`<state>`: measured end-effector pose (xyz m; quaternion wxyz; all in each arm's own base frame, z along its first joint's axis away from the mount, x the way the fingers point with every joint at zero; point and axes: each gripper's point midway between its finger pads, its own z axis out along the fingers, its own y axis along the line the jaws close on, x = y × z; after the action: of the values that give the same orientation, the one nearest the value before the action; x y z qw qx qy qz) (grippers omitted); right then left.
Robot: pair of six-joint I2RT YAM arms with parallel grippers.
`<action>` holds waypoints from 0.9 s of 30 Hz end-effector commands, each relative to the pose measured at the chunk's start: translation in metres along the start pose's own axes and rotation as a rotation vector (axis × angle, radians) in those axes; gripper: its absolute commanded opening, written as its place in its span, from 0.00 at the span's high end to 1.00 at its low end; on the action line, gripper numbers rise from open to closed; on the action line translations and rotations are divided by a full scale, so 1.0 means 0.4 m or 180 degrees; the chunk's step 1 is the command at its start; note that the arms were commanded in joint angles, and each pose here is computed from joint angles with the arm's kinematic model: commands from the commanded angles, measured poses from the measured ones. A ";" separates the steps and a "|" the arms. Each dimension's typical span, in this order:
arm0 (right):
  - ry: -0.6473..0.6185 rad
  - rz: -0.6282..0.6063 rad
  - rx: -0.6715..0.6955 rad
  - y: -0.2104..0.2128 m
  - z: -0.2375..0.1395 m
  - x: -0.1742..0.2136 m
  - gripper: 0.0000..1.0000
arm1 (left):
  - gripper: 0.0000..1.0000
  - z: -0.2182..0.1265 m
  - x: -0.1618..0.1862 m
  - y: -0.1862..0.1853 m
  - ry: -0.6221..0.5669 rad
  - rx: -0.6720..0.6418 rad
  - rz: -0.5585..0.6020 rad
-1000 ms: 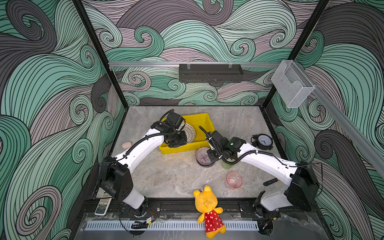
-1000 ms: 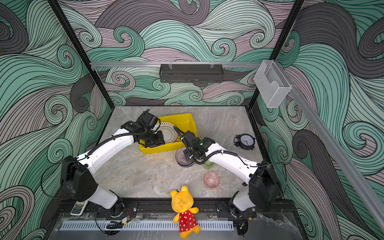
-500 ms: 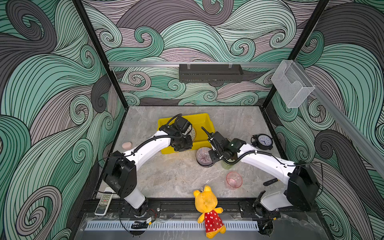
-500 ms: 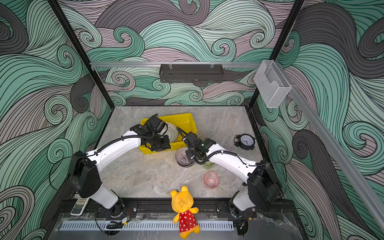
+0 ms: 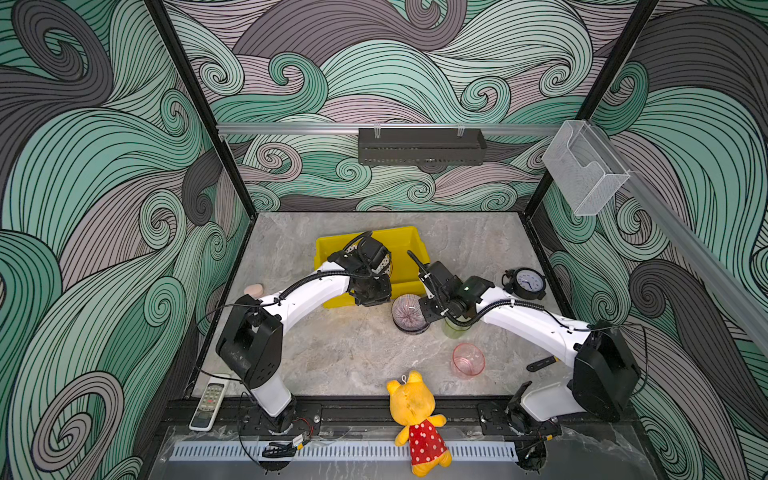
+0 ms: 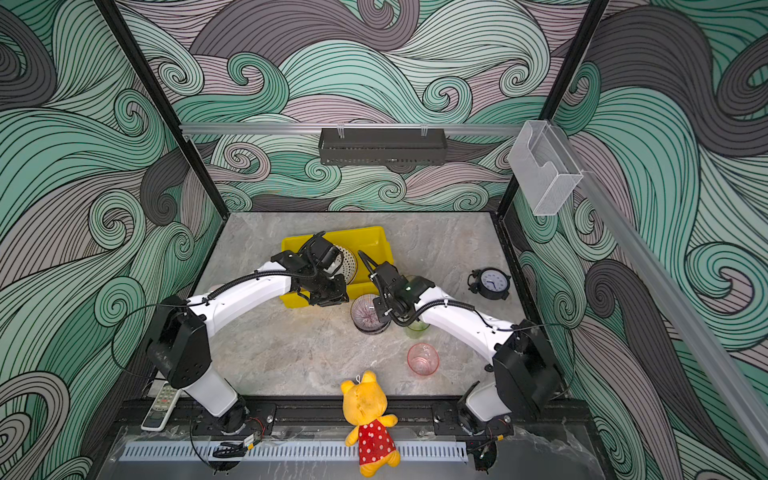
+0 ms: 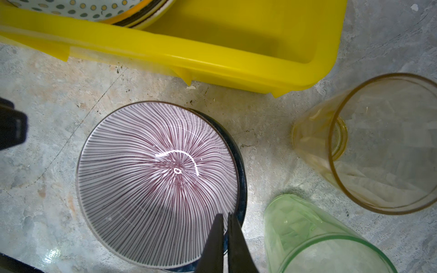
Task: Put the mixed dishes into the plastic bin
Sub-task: 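Move the left gripper toward the purple-striped bowl beside the right gripper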
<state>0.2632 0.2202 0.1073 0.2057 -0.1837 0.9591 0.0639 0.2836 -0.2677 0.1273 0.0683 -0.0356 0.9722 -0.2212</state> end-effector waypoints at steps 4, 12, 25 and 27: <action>0.0057 0.0087 -0.0007 -0.006 0.016 0.016 0.91 | 0.70 0.005 0.004 -0.018 0.0104 -0.0013 0.0102; 0.0115 0.0094 0.0000 -0.007 0.030 0.027 0.92 | 0.69 0.012 0.012 -0.024 0.0139 -0.0021 0.0123; 0.0161 0.0092 -0.0059 0.006 0.043 0.024 0.92 | 0.69 0.033 0.020 -0.041 0.0246 -0.0065 0.0183; 0.0155 0.0095 -0.0073 0.007 0.041 0.023 0.92 | 0.69 0.039 0.023 -0.044 0.0270 -0.0068 0.0187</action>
<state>0.2598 0.2239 0.0897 0.1840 -0.1822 0.9632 0.0727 0.2824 -0.2849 0.1188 0.0481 -0.0106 0.9758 -0.2128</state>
